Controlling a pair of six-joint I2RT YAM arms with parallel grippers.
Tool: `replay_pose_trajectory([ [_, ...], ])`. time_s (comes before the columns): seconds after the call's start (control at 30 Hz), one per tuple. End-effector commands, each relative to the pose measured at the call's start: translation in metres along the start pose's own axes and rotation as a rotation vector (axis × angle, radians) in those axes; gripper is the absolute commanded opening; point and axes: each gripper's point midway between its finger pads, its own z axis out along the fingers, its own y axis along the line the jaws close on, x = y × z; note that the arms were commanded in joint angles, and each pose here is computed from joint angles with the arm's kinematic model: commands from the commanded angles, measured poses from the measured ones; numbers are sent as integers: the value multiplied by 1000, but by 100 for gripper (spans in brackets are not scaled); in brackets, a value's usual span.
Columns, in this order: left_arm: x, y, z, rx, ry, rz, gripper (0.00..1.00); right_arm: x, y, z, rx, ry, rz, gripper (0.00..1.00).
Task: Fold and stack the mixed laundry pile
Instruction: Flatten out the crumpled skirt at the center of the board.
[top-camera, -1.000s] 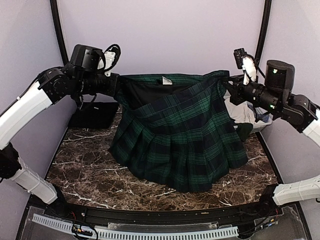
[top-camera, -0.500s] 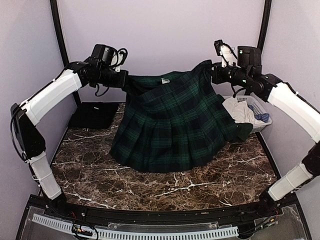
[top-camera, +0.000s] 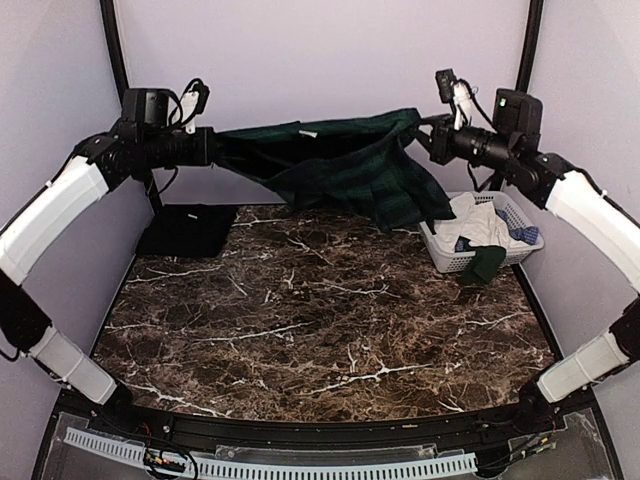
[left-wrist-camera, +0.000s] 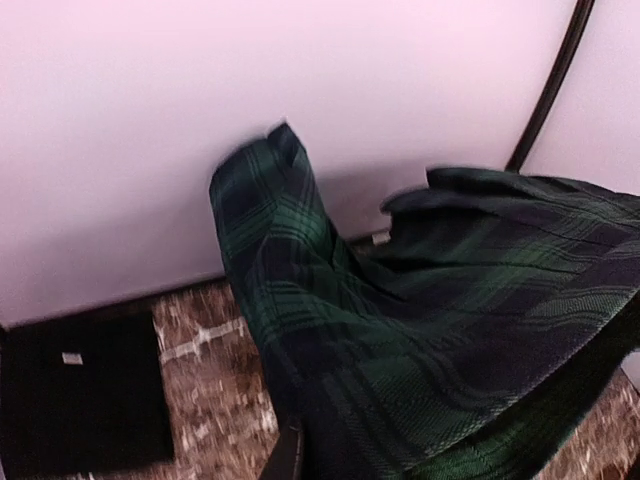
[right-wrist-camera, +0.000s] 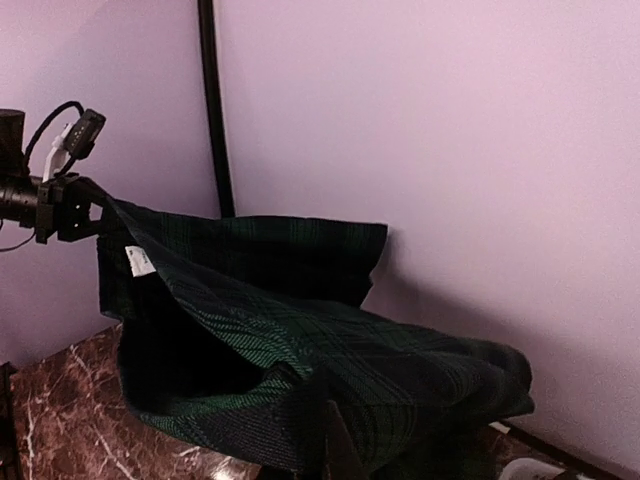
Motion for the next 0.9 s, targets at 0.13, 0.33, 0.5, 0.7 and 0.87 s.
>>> replay_pose_trajectory([
  [0.13,170,-17,-52,109,317,-97,55,183,105,-71,-222,403,222,96],
  [0.33,200,-18,-88,123,360,-145,96,184,116,-108,-216,429,233,99],
  [0.5,195,-16,-55,85,386,-136,95,206,107,-67,-188,525,267,93],
  [0.7,211,-8,15,14,481,-91,91,240,101,-10,-191,629,314,88],
  [0.87,254,-14,55,22,607,-83,85,300,114,3,-240,804,337,78],
])
